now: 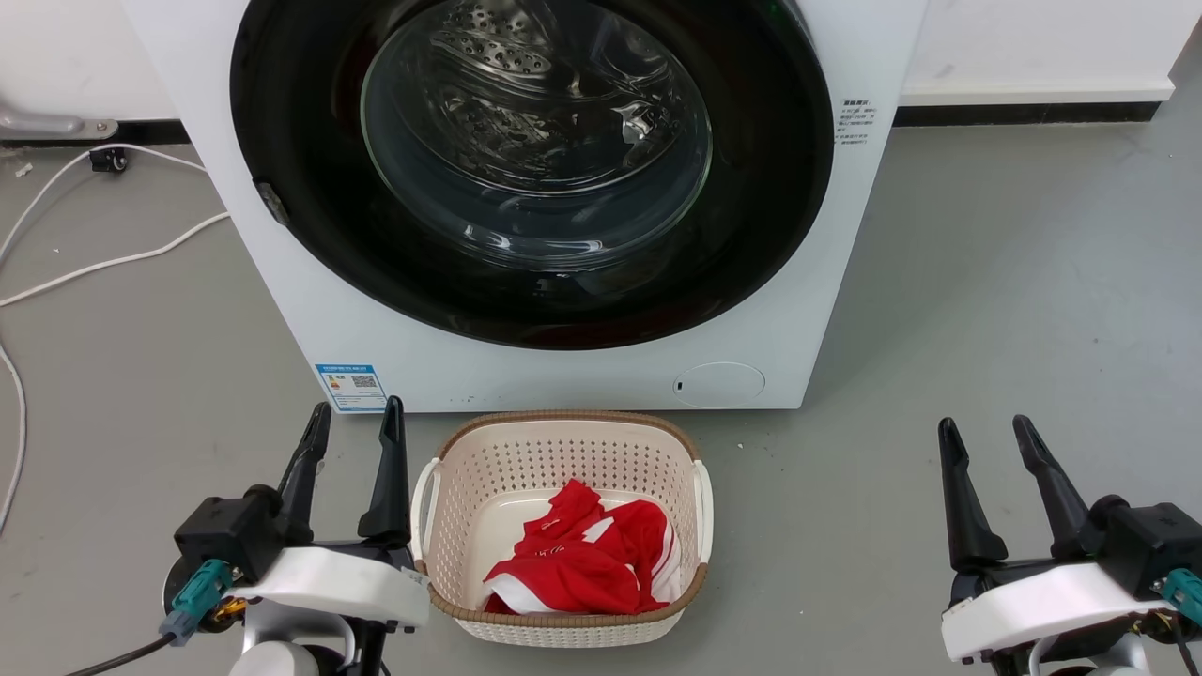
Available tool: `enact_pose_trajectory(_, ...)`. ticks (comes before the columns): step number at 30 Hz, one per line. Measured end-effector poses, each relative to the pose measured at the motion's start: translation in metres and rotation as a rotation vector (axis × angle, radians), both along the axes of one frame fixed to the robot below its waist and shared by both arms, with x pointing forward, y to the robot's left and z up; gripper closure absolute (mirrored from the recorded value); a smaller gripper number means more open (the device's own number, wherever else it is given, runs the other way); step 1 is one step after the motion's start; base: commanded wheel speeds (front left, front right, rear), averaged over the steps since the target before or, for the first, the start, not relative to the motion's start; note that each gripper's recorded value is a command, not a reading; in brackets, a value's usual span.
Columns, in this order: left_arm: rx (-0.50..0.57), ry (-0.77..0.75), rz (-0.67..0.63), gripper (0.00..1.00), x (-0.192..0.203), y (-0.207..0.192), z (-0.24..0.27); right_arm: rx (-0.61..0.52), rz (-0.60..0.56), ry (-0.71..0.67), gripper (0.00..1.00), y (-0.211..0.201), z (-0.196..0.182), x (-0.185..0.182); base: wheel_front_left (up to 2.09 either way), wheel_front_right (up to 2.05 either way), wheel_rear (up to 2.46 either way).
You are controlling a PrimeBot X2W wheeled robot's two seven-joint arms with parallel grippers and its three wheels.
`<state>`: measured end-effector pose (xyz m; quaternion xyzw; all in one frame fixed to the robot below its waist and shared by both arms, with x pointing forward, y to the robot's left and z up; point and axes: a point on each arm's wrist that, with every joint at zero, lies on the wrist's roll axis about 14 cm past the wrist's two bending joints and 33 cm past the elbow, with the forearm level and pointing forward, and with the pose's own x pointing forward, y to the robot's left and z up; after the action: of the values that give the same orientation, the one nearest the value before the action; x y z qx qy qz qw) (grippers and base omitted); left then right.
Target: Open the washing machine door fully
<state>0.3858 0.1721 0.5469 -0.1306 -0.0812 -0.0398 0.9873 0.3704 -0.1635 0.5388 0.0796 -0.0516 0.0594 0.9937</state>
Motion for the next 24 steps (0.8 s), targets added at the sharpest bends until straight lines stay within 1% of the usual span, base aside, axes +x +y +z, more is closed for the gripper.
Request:
enact_pose_trajectory(10,0.096,-0.015,0.000,0.00,0.0001,-0.0017,-0.0001,-0.085,0.003,-0.010,0.00,0.0022,0.0008,0.0006,0.00,0.00,0.00)
enact_pose_trajectory(24,0.193,-0.031,-0.003,0.00,0.0003,-0.0054,-0.0012,-0.186,0.003,-0.019,0.00,0.0034,-0.0006,-0.0018,0.00,0.00,0.00)
